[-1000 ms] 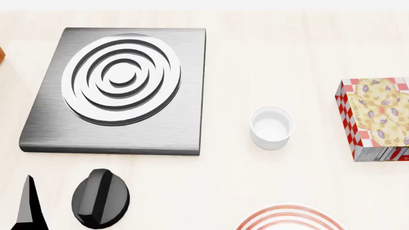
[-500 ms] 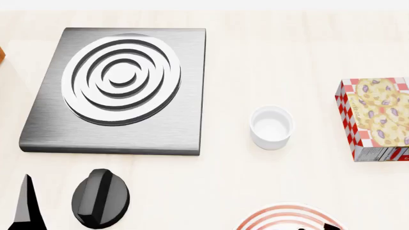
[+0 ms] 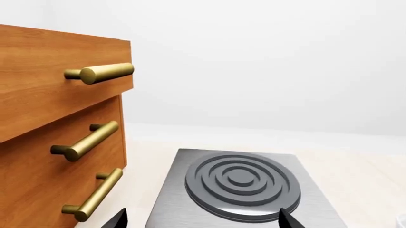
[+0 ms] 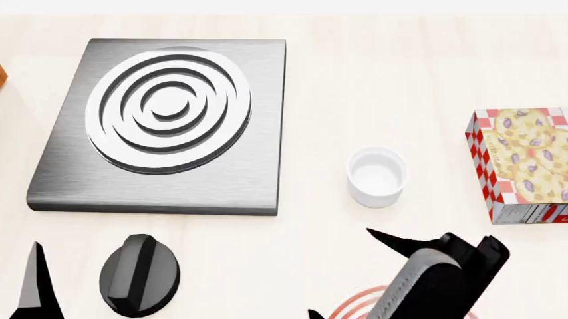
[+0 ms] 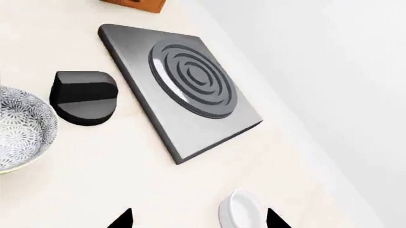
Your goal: Pick the akita bowl on the ramekin and place it on the plate.
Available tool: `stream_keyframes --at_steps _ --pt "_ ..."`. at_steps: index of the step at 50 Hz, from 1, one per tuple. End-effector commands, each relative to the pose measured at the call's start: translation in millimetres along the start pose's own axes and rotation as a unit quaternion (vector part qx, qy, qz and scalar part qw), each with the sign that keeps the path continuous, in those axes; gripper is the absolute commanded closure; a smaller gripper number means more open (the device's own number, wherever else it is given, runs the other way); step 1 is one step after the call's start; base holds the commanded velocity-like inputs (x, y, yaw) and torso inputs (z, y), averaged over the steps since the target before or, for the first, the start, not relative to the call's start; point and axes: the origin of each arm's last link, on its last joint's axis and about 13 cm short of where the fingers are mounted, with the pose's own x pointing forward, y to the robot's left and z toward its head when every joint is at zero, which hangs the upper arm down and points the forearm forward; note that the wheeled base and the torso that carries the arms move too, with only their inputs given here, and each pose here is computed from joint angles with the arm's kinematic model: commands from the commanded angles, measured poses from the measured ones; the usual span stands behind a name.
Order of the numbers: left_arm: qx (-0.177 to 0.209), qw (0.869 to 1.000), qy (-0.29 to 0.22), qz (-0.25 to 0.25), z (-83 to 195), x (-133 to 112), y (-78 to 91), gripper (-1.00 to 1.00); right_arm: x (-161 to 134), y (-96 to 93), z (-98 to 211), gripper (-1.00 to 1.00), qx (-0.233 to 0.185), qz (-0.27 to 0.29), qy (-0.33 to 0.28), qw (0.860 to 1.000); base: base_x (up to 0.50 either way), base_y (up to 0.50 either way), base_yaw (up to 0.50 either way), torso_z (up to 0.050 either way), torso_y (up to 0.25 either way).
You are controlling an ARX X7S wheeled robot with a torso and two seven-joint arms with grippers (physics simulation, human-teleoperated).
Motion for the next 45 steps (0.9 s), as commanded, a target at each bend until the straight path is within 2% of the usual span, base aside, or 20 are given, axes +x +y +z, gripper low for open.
stream_keyframes --at_steps 1,2,3,11,21,23,25,37,45 --pt "-0.003 1.0 0.008 0.003 -1 1 1.0 -1.0 9 -1.8 -6 -1.0 0.047 -0.104 -0.054 0.992 0.0 0.0 0.0 0.0 0.0" --pt "-0.008 1.0 -0.001 0.001 1 1 0.9 -1.0 10 -1.9 -7 -1.0 0.053 -0.114 -0.058 0.99 0.0 0.0 0.0 0.0 0.0" --pt "0.007 1.0 -0.001 0.003 1 0 0.6 -1.0 10 -1.7 -8 -1.0 0.055 -0.117 -0.06 0.99 0.0 0.0 0.0 0.0 0.0" --pt "-0.001 1.0 0.001 0.002 -1 1 1.2 -1.0 13 -3.4 -12 -1.0 0.084 -0.191 -0.094 0.973 0.0 0.0 0.0 0.0 0.0" --pt "0.003 1.0 -0.001 0.0 0 1 0.9 -1.0 14 -5.5 -16 -1.0 0.132 -0.274 -0.134 0.943 0.0 0.0 0.0 0.0 0.232" --pt "0.003 1.0 0.0 0.0 -1 1 0.7 -1.0 13 -6.7 -16 -1.0 0.13 -0.293 -0.145 0.936 0.0 0.0 0.0 0.0 0.25" --pt "0.003 1.0 0.0 -0.001 0 1 0.5 -1.0 13 -6.4 -15 -1.0 0.142 -0.303 -0.159 0.929 0.0 0.0 0.0 -0.002 0.25" --pt "0.003 1.0 0.0 -0.002 -1 0 0.4 -1.0 12 -1.1 -16 -1.0 0.167 -0.324 -0.188 0.912 0.0 0.0 0.0 -0.003 0.25" --pt "0.001 1.0 -0.002 -0.003 -1 0 0.6 -1.0 9 -0.5 -20 -1.0 0.193 -0.346 -0.207 0.895 0.0 0.0 0.0 -0.004 0.25"
